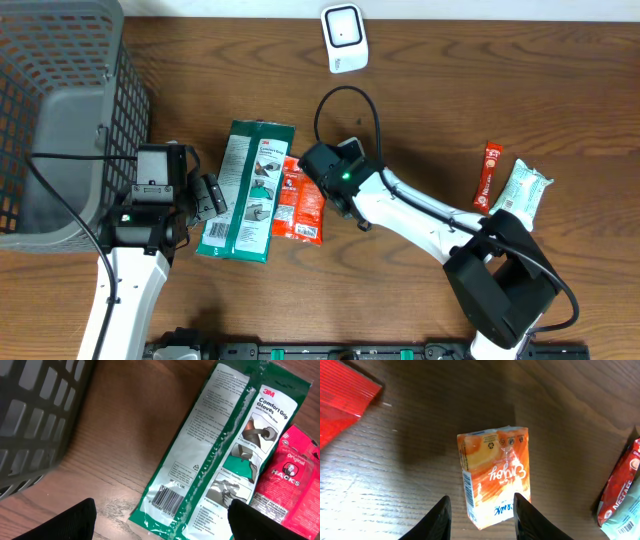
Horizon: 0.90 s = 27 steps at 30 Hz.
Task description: Scan the item barcode
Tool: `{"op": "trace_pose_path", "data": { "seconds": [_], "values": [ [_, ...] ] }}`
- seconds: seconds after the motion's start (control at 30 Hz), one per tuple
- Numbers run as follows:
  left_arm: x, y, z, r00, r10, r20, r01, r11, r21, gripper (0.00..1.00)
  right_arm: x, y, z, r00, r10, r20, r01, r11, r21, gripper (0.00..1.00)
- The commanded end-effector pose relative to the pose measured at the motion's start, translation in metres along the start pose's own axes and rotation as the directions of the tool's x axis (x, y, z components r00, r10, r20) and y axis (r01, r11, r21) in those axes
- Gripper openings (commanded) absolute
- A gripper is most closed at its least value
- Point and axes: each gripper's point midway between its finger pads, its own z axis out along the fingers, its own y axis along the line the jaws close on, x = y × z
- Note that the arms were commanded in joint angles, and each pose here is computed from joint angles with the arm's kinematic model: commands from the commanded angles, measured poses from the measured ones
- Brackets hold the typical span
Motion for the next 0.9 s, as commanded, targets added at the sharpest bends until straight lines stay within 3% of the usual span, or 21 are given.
{"op": "trace_pose_path", "data": {
  "seconds": [0.0, 0.87],
  "values": [
    [-0.005, -0.002, -0.003, 1.0, -0.006, 0.011, 0.006, 1.0, 0.009, 0.85, 0.002, -0.001, 0.0, 0.999, -0.016, 0.033, 0.015, 0.999, 0.047, 0.36],
    [-0.005, -0.002, -0.003, 1.0, -0.006, 0.011, 0.006, 1.0, 0.009, 0.85, 0.011, 0.003, 0.028, 0.996, -0.09, 0.014, 0.088, 0.992, 0.094, 0.3]
  ]
}}
